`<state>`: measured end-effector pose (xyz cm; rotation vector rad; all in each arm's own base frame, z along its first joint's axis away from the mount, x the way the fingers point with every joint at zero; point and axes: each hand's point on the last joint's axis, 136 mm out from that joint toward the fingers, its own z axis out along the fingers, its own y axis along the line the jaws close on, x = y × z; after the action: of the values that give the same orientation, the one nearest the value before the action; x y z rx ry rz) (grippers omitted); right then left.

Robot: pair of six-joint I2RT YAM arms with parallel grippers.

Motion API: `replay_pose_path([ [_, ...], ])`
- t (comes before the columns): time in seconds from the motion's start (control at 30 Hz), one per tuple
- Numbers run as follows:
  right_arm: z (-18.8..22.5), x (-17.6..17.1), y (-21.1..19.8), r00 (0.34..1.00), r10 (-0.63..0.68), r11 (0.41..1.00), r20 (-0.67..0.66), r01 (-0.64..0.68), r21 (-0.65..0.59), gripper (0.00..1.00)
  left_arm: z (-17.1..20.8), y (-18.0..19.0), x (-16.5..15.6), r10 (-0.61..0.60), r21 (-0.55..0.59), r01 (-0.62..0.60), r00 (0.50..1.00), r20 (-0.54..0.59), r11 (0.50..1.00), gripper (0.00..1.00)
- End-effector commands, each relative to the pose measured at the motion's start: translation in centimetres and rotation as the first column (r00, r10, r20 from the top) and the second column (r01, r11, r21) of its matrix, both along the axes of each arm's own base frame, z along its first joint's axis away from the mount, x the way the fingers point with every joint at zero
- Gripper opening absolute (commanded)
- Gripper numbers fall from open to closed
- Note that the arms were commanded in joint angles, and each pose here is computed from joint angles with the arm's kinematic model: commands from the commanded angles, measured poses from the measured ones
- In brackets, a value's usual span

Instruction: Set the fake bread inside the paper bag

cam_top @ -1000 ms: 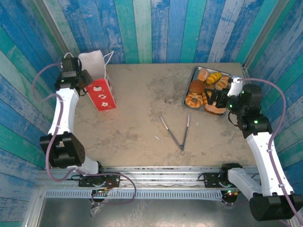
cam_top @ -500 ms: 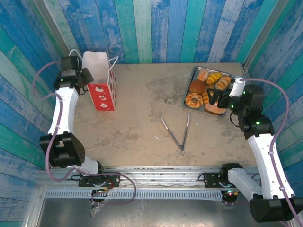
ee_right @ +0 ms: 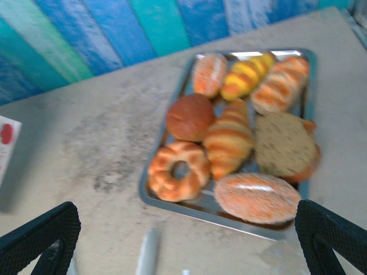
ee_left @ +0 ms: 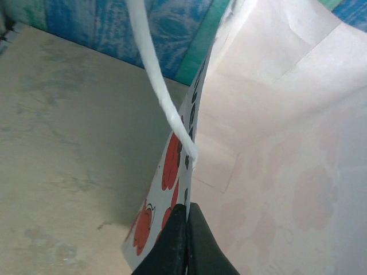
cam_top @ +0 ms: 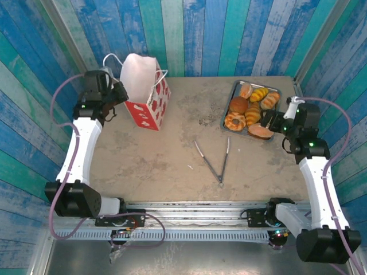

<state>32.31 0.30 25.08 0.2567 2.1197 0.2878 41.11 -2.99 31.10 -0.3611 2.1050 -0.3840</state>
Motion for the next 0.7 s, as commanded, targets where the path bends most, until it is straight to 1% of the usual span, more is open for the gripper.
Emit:
replay_pose_path([
  [0.0,-3.4,-0.2,-2.5,0.994,-0.078,0.997,-0.077,0.080,0.016,1.00,1.6,-1.9,-0.5,-0.019,-0.095,0.026,0.997,0.071,0.995,0.00],
  [0.13,-6.9,-0.2,-4.6,0.982,-0.142,0.982,-0.121,0.155,0.109,0.99,0.1,-3.5,-0.6,-0.037,-0.115,0.041,0.999,0.036,0.993,0.00],
  [0.23,-8.9,-0.2,-5.2,0.976,-0.156,0.967,-0.150,0.182,0.180,0.96,-1.3,-4.2,-0.6,-0.052,-0.134,0.053,0.999,0.010,0.989,0.00],
  [0.3,-9.8,-0.2,-5.1,0.974,-0.142,0.965,-0.174,0.175,0.194,0.95,-2.2,-4.4,-0.6,-0.055,-0.146,0.054,0.998,-0.005,0.988,0.00],
  [0.37,-10.4,-0.1,-4.5,0.976,-0.098,0.970,-0.193,0.137,0.202,0.93,-2.9,-4.6,-0.5,-0.058,-0.158,0.055,0.998,-0.014,0.986,0.00],
  [0.43,-10.9,0.1,-4.0,0.974,-0.062,0.968,-0.216,0.112,0.225,0.91,-3.2,-4.7,-0.5,-0.058,-0.170,0.055,0.998,-0.015,0.984,0.02],
  [0.47,-11.1,0.1,-3.8,0.973,-0.049,0.966,-0.226,0.104,0.238,0.91,-3.3,-4.8,-0.6,-0.057,-0.173,0.053,0.998,-0.014,0.983,0.05],
  [0.57,-11.7,0.2,-3.1,0.965,-0.010,0.961,-0.264,0.082,0.263,0.92,-2.9,-5.1,-0.6,-0.065,-0.181,0.065,0.998,0.003,0.981,0.17],
  [0.67,-12.0,0.0,-2.5,0.954,0.009,0.970,-0.301,0.065,0.235,0.93,-2.1,-5.2,-0.8,-0.071,-0.184,0.075,0.997,0.026,0.980,0.43],
])
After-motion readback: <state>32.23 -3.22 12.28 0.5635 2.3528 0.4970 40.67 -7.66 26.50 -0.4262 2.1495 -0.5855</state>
